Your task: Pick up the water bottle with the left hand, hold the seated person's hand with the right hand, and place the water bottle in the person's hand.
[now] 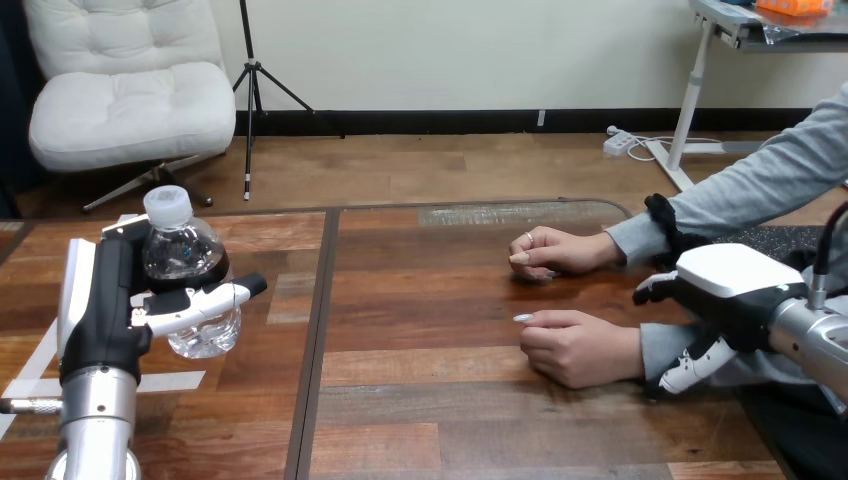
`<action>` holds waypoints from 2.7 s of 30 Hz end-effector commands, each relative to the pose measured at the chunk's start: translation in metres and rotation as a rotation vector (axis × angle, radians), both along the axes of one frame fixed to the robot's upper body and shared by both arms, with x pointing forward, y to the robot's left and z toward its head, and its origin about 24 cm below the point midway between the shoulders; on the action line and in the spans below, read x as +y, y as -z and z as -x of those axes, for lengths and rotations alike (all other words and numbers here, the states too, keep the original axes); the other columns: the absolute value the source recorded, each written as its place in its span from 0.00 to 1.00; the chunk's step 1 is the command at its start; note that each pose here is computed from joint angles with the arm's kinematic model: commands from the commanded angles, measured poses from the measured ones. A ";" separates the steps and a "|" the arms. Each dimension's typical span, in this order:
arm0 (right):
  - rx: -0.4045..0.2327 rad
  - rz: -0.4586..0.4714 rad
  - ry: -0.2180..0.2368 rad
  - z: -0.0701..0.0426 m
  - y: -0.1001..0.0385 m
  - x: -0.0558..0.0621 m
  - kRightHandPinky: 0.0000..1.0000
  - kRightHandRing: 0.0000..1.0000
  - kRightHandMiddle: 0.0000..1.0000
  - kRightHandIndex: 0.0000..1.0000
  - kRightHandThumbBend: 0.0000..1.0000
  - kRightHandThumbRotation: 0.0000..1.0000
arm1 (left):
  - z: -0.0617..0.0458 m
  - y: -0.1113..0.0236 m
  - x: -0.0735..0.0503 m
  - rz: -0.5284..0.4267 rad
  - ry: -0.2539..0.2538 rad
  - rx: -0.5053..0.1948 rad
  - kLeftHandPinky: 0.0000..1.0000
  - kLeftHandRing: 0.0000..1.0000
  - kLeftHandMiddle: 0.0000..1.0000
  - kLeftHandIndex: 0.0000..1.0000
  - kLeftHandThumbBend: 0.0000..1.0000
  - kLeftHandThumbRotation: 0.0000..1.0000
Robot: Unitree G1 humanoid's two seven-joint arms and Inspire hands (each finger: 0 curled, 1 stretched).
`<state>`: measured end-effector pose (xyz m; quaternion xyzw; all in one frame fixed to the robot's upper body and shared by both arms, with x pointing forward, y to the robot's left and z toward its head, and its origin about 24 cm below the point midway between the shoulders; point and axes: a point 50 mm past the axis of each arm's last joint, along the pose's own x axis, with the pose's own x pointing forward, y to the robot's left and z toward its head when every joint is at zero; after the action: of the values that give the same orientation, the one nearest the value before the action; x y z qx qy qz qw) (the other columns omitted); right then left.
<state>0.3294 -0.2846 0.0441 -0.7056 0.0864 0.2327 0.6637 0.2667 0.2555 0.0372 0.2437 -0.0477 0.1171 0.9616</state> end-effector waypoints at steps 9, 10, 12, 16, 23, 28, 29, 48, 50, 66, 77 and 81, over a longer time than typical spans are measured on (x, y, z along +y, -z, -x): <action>-0.095 0.028 -0.036 -0.022 -0.028 0.012 0.81 0.83 0.83 0.81 1.00 0.45 | -0.013 -0.033 -0.004 -0.012 0.010 -0.137 0.30 0.34 0.40 0.41 0.86 0.00; -0.093 0.028 -0.034 -0.022 -0.027 0.012 0.81 0.82 0.83 0.81 1.00 0.44 | -0.013 -0.033 -0.004 -0.012 0.010 -0.137 0.31 0.35 0.40 0.41 0.86 0.00; -0.083 0.026 -0.029 -0.023 -0.027 0.012 0.81 0.83 0.83 0.81 1.00 0.43 | -0.013 -0.034 -0.004 -0.011 0.012 -0.140 0.31 0.35 0.40 0.41 0.86 0.00; -0.075 0.031 -0.030 -0.023 -0.027 0.013 0.81 0.83 0.84 0.81 1.00 0.42 | -0.013 -0.034 -0.004 -0.011 0.014 -0.140 0.31 0.35 0.40 0.41 0.86 0.00; -0.059 0.044 -0.029 -0.023 -0.024 0.013 0.81 0.82 0.83 0.81 1.00 0.40 | -0.012 -0.034 -0.004 -0.012 0.011 -0.140 0.30 0.34 0.39 0.41 0.86 0.00; -0.047 0.048 -0.027 -0.022 -0.022 0.014 0.81 0.82 0.83 0.81 1.00 0.40 | -0.012 -0.034 -0.004 -0.011 0.014 -0.142 0.29 0.33 0.39 0.41 0.86 0.00; -0.046 0.049 -0.028 -0.022 -0.022 0.014 0.81 0.82 0.82 0.81 1.00 0.40 | -0.012 -0.034 -0.004 -0.010 0.013 -0.142 0.29 0.33 0.39 0.41 0.86 0.00; -0.019 0.021 -0.001 -0.020 -0.013 0.018 0.67 0.76 0.77 0.77 1.00 0.37 | -0.012 -0.034 -0.003 -0.004 0.017 -0.148 0.31 0.35 0.40 0.41 0.86 0.00; -0.016 0.020 0.000 -0.020 -0.012 0.018 0.65 0.74 0.76 0.76 1.00 0.36 | -0.012 -0.034 -0.003 -0.003 0.016 -0.146 0.32 0.36 0.40 0.41 0.86 0.00; -0.032 0.000 -0.015 -0.018 -0.006 0.023 0.53 0.64 0.68 0.68 1.00 0.19 | -0.011 -0.034 -0.003 -0.005 0.011 -0.141 0.31 0.35 0.40 0.41 0.86 0.00; -0.053 -0.021 -0.014 -0.017 -0.003 0.026 0.51 0.59 0.62 0.62 0.94 0.09 | -0.011 -0.034 -0.003 -0.003 0.012 -0.141 0.31 0.35 0.39 0.41 0.86 0.00; -0.061 -0.035 -0.008 -0.016 -0.002 0.027 0.47 0.55 0.59 0.59 0.93 0.05 | -0.011 -0.034 -0.003 -0.002 0.013 -0.141 0.31 0.35 0.39 0.41 0.86 0.00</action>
<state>0.3363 -0.2730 0.0397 -0.7101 0.0901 0.2248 0.6611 0.2660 0.2564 0.0374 0.2432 -0.0426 0.1206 0.9615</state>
